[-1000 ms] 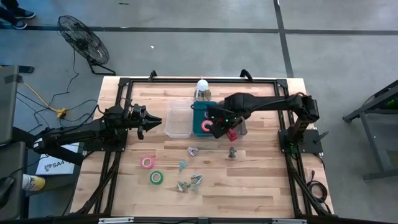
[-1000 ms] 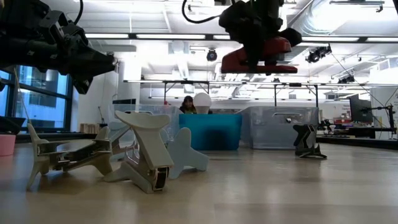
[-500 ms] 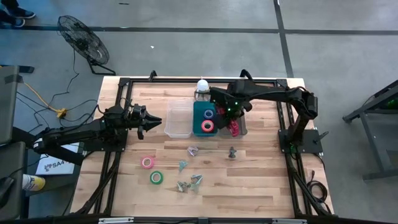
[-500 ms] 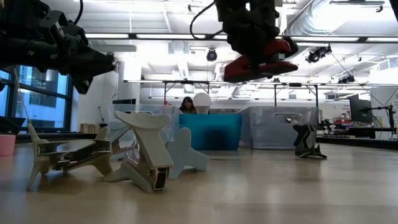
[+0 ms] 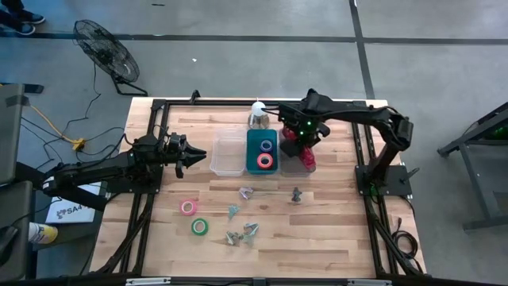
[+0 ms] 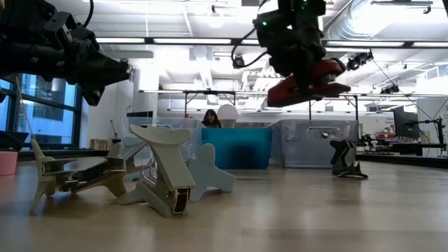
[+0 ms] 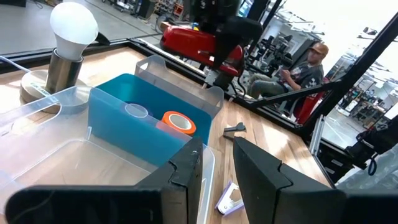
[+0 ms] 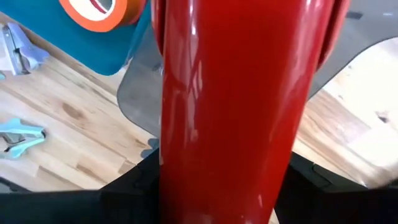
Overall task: Pick and place Stapler, Stapler remover, tape
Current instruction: Put the red stapler into the black bin
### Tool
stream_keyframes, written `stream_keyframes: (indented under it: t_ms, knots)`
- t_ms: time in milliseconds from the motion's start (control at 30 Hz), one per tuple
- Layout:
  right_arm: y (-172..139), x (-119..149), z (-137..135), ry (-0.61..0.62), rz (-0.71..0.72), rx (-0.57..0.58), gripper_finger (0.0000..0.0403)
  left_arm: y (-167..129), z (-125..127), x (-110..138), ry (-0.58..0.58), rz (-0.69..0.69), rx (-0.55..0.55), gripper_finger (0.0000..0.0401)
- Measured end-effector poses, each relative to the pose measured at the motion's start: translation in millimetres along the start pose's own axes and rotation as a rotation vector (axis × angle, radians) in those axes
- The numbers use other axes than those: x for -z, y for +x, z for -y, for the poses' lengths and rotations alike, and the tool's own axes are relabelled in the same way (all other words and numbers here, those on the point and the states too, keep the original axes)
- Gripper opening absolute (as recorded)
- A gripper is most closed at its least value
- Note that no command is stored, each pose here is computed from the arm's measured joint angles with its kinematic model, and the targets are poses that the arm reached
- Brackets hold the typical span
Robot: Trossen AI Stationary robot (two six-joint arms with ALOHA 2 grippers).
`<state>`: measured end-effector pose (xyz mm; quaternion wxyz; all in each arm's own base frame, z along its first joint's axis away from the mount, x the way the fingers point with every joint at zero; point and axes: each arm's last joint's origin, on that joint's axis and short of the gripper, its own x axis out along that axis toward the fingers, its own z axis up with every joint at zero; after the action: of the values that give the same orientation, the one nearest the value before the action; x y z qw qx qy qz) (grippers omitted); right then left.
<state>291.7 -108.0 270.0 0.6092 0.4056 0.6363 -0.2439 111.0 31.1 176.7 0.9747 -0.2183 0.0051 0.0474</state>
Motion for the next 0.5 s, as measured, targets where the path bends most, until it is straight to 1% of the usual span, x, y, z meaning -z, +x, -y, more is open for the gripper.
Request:
stream_keyframes:
  t_ms: [300, 500]
  knots:
    - [13.7, 14.8, 27.7, 0.001, 0.002, -0.054, 0.0190, 0.0, 0.0, -0.1, 0.000, 0.000, 0.000, 0.0089]
    - [26.4, 13.6, 32.6, 0.052, 0.027, -0.172, 0.0190, 0.0, 0.0, 0.0, 0.000, 0.000, 0.000, 0.0089]
